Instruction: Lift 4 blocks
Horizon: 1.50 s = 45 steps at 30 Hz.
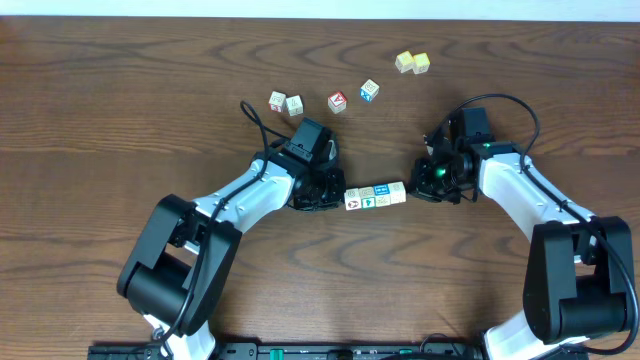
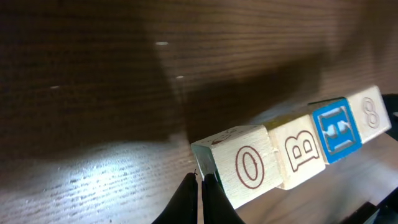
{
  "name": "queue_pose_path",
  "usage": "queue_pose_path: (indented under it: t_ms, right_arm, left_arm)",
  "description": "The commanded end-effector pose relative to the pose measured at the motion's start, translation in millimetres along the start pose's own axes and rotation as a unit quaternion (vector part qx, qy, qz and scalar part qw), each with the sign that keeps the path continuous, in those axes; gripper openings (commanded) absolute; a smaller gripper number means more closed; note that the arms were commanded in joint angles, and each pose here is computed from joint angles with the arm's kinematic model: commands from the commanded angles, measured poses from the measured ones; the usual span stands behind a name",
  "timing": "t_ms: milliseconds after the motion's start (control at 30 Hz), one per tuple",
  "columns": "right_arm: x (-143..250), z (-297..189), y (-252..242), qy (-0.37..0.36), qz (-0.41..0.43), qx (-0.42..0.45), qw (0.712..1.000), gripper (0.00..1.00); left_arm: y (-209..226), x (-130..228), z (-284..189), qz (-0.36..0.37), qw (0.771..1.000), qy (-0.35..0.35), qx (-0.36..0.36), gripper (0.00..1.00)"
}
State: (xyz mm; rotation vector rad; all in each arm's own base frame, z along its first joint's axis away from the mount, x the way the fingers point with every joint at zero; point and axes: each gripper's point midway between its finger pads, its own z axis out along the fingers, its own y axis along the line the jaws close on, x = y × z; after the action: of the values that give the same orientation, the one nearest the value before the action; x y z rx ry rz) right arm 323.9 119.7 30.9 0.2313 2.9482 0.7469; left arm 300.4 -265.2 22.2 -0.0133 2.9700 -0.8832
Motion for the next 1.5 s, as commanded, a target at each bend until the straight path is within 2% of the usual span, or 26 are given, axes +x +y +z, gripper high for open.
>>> queue_pose_path:
  t_ms: [0, 467, 1467]
  right_arm:
    - [23, 6, 41, 0.046, -0.026, -0.076, 0.996, 0.01]
    - [27, 7, 24, 0.049, -0.016, -0.031, 0.998, 0.01]
    - [19, 8, 10, 0.03, -0.014, 0.01, 0.999, 0.01]
  left_arm:
    - [-37, 11, 2, 0.03, 0.997, 0.027, 0.063, 0.07]
    - [-35, 7, 2, 0.031, 0.998, 0.017, 0.056, 0.07]
    - [-29, 6, 3, 0.028, 0.999, 0.011, 0.039, 0.07]
